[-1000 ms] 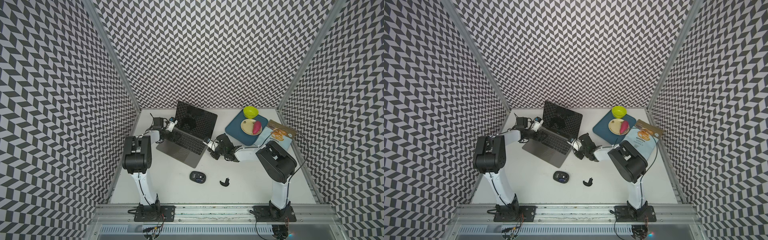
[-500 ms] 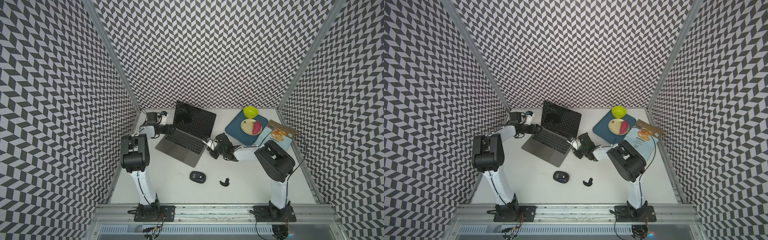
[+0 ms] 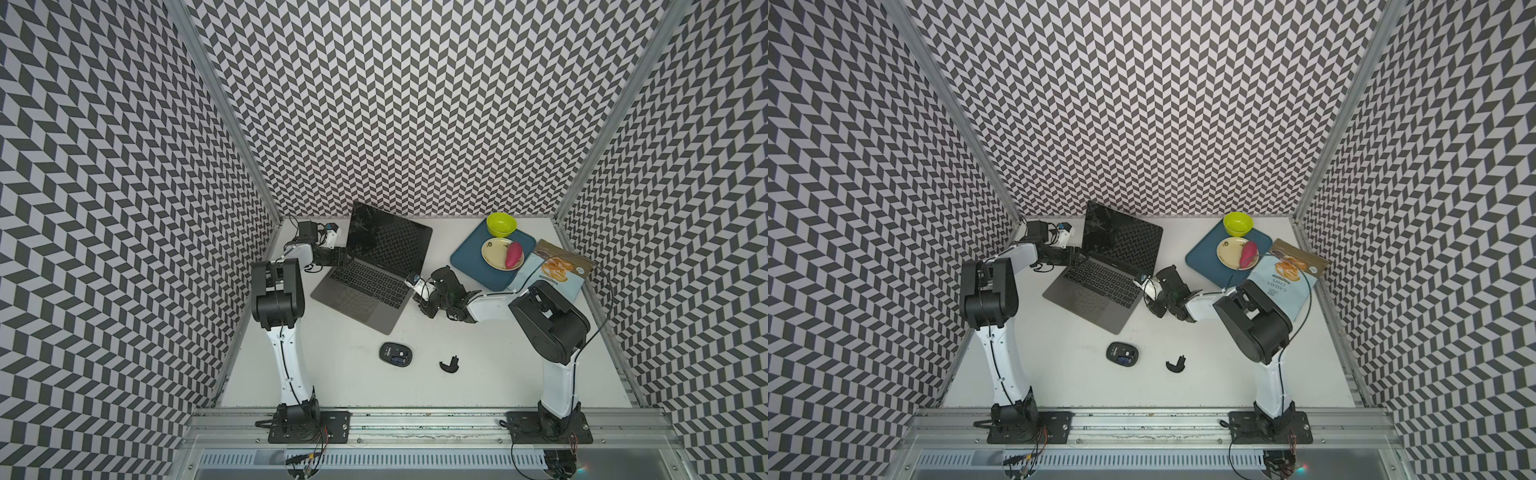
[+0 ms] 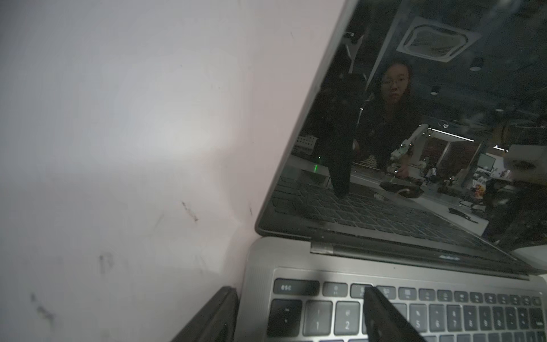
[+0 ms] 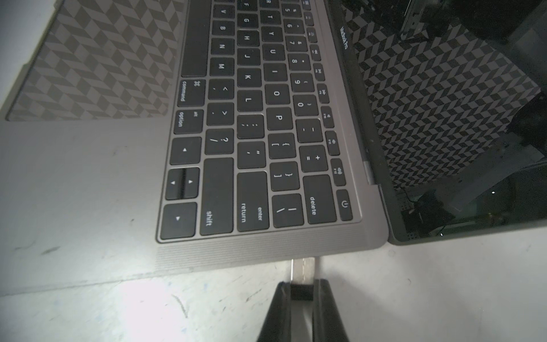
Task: Insert the wireless mouse receiver into the laptop
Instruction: Insert the USB plug into the USB port.
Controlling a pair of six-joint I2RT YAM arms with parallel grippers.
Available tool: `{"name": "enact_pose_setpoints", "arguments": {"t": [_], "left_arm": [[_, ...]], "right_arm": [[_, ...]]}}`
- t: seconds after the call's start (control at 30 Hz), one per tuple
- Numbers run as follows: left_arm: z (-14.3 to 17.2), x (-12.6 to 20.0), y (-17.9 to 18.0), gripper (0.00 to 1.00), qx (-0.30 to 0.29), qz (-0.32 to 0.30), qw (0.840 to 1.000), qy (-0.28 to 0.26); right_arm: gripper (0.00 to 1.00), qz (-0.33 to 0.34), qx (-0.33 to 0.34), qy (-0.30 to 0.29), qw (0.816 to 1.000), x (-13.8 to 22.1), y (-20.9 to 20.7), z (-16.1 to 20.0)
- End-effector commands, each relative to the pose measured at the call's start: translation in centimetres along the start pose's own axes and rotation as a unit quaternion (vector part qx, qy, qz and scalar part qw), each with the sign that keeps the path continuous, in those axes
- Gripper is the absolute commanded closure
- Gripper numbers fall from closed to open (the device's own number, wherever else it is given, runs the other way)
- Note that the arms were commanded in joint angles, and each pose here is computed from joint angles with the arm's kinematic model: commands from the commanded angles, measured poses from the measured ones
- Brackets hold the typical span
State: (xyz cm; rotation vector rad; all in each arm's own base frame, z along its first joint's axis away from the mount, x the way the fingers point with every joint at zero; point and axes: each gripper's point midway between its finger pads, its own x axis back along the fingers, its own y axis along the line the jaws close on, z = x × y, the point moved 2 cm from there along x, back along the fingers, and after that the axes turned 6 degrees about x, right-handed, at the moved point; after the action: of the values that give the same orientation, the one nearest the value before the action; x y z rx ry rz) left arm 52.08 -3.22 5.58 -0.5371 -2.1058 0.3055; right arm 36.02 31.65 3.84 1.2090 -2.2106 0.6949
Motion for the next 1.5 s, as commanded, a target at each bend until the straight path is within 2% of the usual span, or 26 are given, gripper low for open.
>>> {"name": "enact_pose_setpoints", "arguments": {"t": [0.0,0.23,0.4,0.67,0.97,1.23,1.47], "left_arm": [[4.2,-2.1,-2.4,0.35,0.015,0.079,0.994,0.074],[6.0,-2.9,-4.4,0.42,-0.030,0.118,0.987,0.103],[7.0,-3.4,-5.7,0.43,-0.072,0.110,0.984,0.120],[8.1,-3.1,-7.4,0.43,-0.096,0.127,0.980,0.118],[9.7,-3.0,-10.5,0.44,-0.149,0.152,0.970,0.120],[11.6,-3.5,-12.2,0.45,-0.171,0.136,0.965,0.144],[11.8,-3.4,-12.8,0.45,-0.179,0.137,0.964,0.140]], "right_arm": [[0.90,-0.018,0.018,0.028,0.999,-0.8,1.2,1.6],[0.90,-0.007,0.024,0.011,1.000,-1.0,0.4,-0.1],[0.90,0.002,0.024,-0.001,1.000,-0.7,-0.4,-1.8],[0.91,-0.020,-0.051,-0.044,0.997,0.2,0.0,-3.8],[0.91,-0.013,-0.032,-0.090,0.995,3.0,1.2,-3.1],[0.91,0.007,-0.079,-0.048,0.996,3.9,2.7,-0.3],[0.91,0.015,-0.102,-0.029,0.994,5.1,4.7,2.7]]}}
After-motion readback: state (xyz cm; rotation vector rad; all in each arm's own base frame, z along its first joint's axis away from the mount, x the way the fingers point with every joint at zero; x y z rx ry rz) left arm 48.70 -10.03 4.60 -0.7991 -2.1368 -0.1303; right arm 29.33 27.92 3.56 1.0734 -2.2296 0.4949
